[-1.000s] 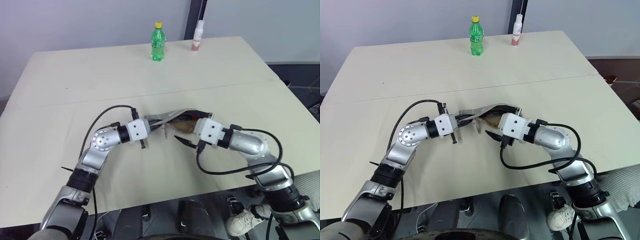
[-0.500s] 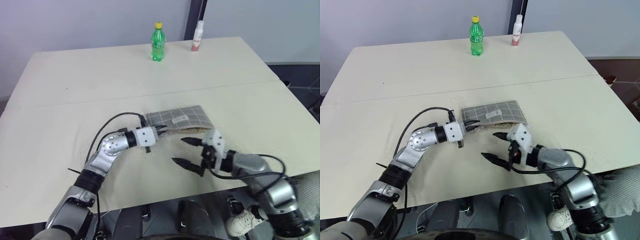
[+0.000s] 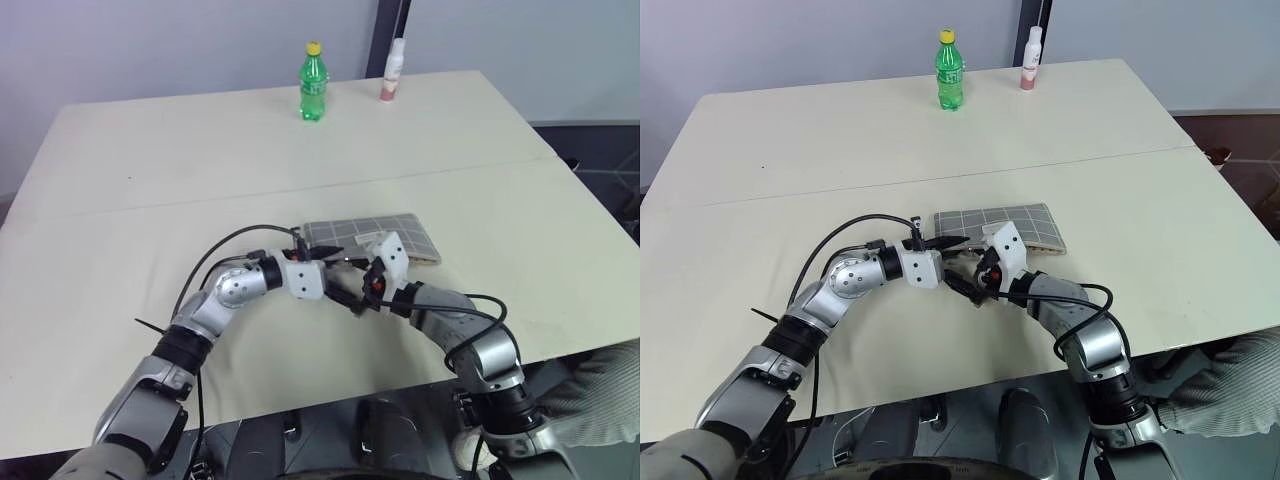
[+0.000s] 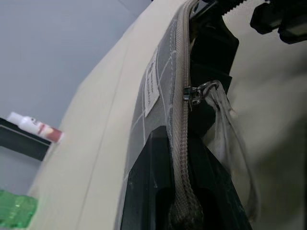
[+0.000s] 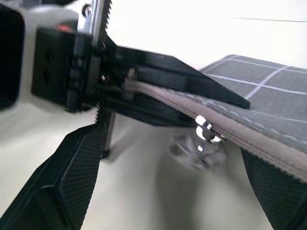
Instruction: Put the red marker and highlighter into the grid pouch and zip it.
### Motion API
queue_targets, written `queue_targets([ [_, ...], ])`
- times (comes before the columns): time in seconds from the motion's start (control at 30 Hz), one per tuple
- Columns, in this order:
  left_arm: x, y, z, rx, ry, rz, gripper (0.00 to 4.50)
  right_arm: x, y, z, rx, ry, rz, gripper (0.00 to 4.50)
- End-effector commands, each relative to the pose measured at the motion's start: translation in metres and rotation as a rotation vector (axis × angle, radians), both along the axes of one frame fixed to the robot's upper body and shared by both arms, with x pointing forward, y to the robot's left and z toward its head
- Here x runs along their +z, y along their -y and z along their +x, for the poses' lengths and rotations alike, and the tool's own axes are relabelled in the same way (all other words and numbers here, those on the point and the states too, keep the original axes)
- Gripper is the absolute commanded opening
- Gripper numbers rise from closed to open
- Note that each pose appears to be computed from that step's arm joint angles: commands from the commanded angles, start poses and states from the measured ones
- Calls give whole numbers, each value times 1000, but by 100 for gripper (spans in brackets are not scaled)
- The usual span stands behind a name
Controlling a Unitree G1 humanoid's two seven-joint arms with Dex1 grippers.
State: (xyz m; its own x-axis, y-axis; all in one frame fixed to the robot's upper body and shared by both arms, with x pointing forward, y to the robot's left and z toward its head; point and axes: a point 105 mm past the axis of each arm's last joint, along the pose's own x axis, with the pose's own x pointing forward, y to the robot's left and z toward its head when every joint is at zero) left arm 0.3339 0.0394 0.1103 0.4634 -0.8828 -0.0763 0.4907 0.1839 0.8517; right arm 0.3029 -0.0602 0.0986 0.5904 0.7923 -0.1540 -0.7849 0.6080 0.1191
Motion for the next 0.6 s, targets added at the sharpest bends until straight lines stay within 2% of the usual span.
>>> queue_targets([
  [0.03, 7, 5, -1, -23, 37, -6, 0, 10, -2, 1, 6, 35, 19, 311],
  [0.23, 5, 4, -1, -18, 29, -11, 0, 10, 3, 0, -7, 34, 15, 8],
  [0.37, 3, -2, 1, -1, 23, -12, 0, 12, 20, 4, -46, 41, 7, 3],
  [0.6, 4, -21, 11, 67, 24, -7, 0, 13, 75, 13, -169, 55, -70, 3],
])
